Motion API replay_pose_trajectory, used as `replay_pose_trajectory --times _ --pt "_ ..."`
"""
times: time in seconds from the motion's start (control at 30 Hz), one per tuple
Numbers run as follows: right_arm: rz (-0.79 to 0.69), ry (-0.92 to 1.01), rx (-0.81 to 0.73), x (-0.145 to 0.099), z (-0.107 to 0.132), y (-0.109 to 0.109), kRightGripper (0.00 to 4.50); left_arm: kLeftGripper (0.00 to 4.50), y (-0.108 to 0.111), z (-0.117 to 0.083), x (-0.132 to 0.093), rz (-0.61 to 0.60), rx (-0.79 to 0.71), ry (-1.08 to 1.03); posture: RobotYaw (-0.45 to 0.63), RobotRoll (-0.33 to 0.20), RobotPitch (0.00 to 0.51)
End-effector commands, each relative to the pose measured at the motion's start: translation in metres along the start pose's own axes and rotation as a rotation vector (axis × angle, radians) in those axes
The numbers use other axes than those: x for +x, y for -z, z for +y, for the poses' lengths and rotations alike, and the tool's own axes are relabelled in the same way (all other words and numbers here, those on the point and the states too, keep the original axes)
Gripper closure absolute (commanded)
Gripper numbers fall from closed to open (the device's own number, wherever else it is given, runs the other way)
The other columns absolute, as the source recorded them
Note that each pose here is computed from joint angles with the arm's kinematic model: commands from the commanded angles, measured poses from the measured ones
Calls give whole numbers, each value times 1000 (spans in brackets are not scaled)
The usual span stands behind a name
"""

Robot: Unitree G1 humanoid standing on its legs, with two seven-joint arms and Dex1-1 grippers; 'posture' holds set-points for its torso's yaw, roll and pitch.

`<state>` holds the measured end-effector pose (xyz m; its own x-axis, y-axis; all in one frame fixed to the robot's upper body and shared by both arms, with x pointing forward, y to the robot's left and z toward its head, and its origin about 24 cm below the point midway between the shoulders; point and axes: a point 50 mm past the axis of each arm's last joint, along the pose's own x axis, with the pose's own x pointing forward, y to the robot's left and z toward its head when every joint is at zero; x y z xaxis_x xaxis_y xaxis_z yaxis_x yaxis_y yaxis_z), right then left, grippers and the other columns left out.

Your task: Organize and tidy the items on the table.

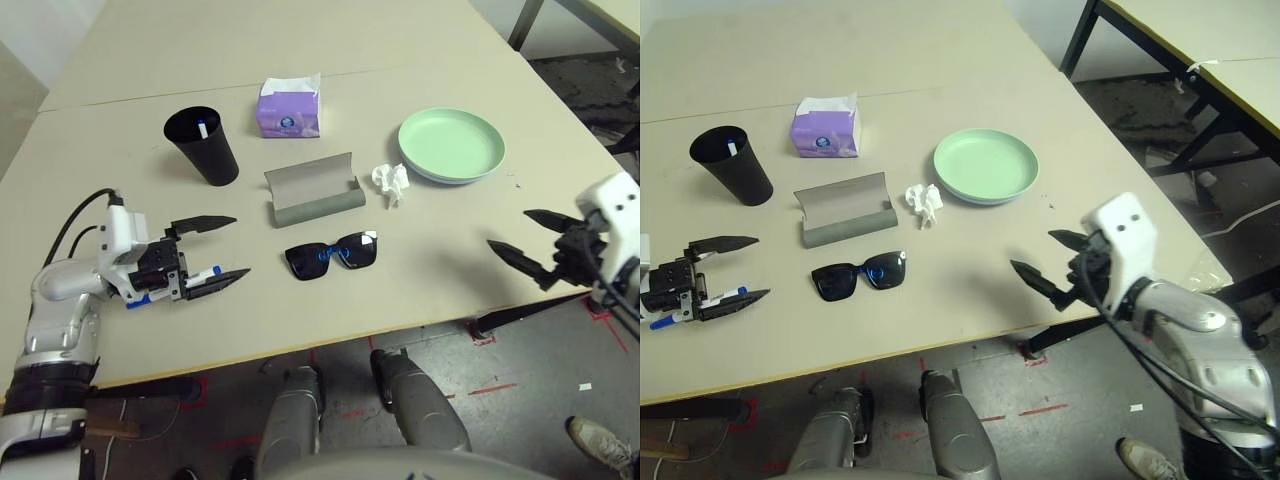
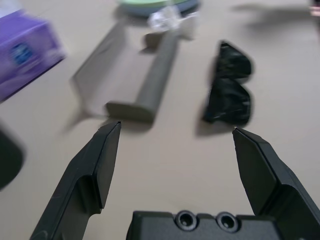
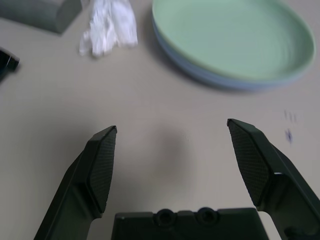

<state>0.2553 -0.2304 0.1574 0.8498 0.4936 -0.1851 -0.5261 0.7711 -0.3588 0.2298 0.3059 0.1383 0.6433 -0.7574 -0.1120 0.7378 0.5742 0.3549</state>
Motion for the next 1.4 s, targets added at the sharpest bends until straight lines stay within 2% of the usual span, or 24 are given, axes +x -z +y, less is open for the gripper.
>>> replay_pose_trajectory --times 0.03,0.23,0.5,0.7,0.93,1.3,1.4 --pt "-32 -14 -35 19 5 3 20 0 0 -5 -10 24 -30 -103 -104 0 218" --pt "-74 -73 -14 45 18 4 20 0 0 -14 -19 40 -41 -206 -67 0 212" --pt "-86 -117 29 68 34 0 20 0 0 -17 -17 45 -30 -204 -56 0 203" --pt "-49 -116 46 86 42 7 20 0 -3 -19 -11 24 -25 -191 -51 0 200" --pt "9 -56 66 101 34 19 20 0 -5 -21 -10 14 -25 -189 -49 0 199" --pt "2 -26 86 124 27 14 20 0 -6 -26 -2 -6 -21 -167 -42 0 199" --pt "-9 -34 100 125 28 13 665 0 -6 -27 -1 -7 -22 -165 -42 0 199"
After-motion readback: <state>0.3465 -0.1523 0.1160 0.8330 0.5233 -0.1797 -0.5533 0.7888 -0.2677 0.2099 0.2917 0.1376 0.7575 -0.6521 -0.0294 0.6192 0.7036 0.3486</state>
